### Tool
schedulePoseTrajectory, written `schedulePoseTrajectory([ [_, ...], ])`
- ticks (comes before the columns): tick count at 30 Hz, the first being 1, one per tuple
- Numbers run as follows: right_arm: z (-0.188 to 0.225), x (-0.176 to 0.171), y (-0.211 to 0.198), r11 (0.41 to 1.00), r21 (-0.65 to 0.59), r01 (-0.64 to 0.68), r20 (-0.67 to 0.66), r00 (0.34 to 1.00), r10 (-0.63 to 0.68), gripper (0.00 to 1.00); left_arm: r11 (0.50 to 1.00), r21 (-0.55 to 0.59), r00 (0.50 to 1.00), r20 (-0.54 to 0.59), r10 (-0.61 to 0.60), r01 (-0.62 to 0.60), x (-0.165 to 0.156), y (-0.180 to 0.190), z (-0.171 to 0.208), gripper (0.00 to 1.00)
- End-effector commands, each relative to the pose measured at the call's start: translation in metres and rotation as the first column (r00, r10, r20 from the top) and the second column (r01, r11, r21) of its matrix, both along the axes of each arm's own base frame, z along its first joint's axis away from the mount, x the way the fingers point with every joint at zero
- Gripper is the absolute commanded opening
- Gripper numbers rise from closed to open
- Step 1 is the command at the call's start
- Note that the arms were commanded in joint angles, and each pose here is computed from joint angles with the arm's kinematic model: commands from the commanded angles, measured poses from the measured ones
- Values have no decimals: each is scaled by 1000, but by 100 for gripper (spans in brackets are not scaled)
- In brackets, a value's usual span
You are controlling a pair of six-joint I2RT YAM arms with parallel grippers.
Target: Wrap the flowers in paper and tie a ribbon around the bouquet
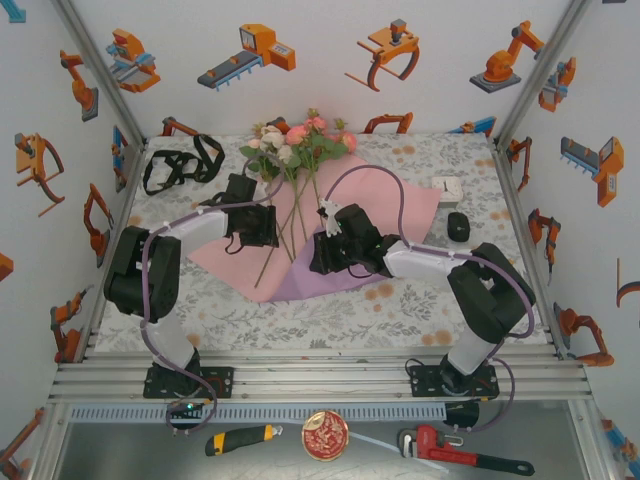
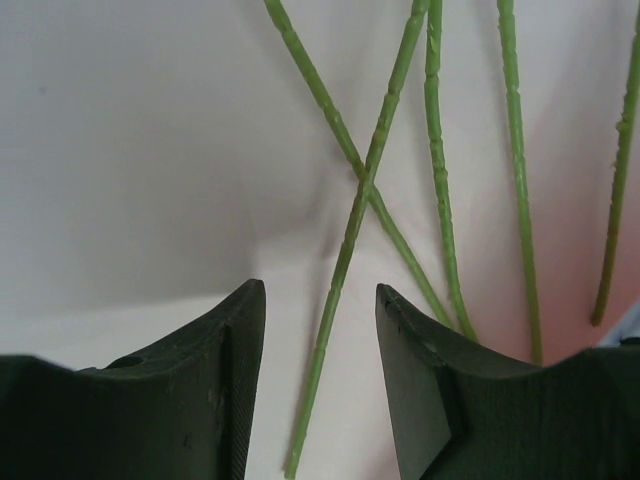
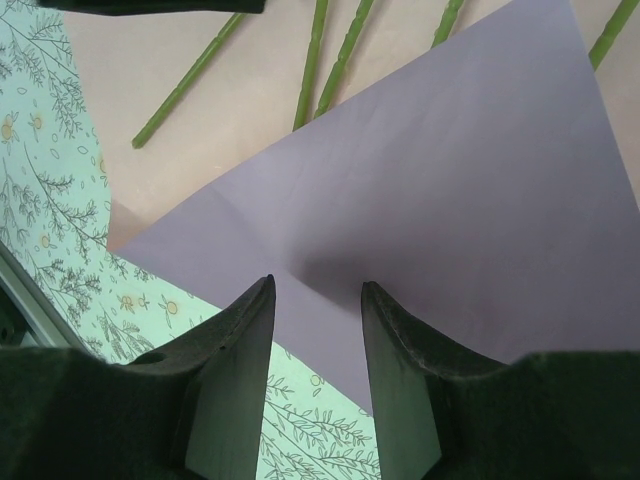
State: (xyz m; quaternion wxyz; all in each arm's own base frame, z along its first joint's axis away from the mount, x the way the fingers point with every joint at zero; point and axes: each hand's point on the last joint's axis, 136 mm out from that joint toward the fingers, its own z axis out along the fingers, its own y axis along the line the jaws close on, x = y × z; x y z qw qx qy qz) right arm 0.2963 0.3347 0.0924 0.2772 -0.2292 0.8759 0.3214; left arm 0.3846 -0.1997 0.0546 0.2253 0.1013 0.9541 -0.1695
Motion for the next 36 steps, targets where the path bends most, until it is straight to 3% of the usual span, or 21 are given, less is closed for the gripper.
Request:
schedulePoseTrajectory([
  [1,4,2,0,1000,4,-7,35,999,7,41,997,-16,997,20,-79,80,6,-19,3,44],
  [3,3,2,-1,1000,-1,-3,36,999,3,41,995,-35,995,8,-95,95,5,-26,1,38],
  [10,-1,4,-2,1000,-15,1,35,999,-1,41,993,-75,996,3,-86,86,6,-35,14,0],
  [16,-2,5,-3,1000,-20,5,38,999,-4,41,958,-279,997,15,76,-69,14,-55,61,0],
  [20,-3,7,-3,1000,-24,10,34,999,-9,40,911,-383,987,-11,158,-150,22,-70,65,0],
  [29,-1,6,-4,1000,-22,6,34,999,-5,40,939,-320,992,-40,118,-125,8,-95,23,0],
  [36,1,1,-9,1000,-31,5,37,999,-4,40,926,-353,981,85,176,-135,35,-69,71,0],
])
